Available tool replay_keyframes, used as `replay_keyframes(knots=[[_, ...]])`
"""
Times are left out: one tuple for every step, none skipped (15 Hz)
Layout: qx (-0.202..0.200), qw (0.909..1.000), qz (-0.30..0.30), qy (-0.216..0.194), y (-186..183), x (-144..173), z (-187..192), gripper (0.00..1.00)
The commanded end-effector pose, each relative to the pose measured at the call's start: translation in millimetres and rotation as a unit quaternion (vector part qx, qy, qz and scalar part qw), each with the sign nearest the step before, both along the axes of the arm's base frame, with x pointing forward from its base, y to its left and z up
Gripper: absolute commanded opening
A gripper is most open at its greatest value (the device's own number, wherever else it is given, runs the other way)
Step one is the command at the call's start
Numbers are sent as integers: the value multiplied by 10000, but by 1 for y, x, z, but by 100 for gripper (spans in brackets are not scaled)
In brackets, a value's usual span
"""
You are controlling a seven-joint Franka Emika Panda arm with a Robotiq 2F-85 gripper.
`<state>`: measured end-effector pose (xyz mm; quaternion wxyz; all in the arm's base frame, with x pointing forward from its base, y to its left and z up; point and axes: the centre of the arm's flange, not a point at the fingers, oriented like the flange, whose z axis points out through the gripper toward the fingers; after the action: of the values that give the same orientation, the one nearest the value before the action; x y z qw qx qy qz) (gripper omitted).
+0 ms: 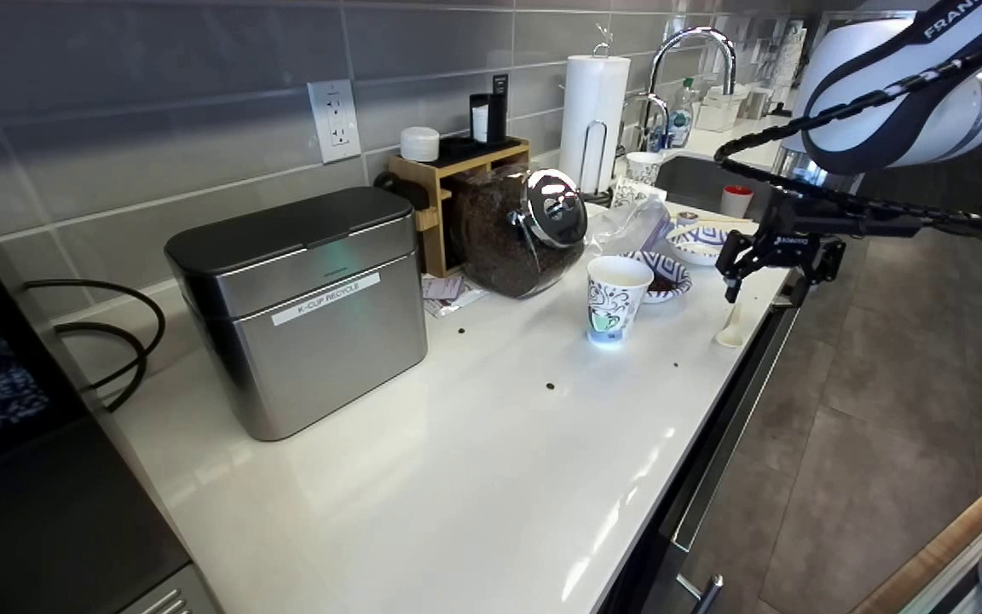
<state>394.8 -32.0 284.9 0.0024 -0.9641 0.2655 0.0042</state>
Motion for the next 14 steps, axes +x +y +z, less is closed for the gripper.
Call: replay_keyframes(knots=[[-113,9997,-202,-26,2,7,-20,100],[-118,9996,-237,-52,2,9,-23,100],[-122,9995,-270,-78,2,9,-26,100],[-125,9994,-296,-90,2,10,-28,100],[-146,9993,-326,-109,2,10,-31,100],[-149,9992,-345,-126,1,11,-33,100],[-151,9991,-359,-153,1,11,-36,100],[-147,9990,-390,-178,1,12,-39,100],[-138,9989,-397,-209,1,13,-41,100],[-137,9988,-406,-223,2,14,-42,100],[-136,9987,-422,-248,2,14,-44,100],[-122,9985,-450,-283,2,15,-45,100],[-119,9984,-465,-299,2,16,-46,100],[-112,9983,-480,-323,3,17,-47,100]])
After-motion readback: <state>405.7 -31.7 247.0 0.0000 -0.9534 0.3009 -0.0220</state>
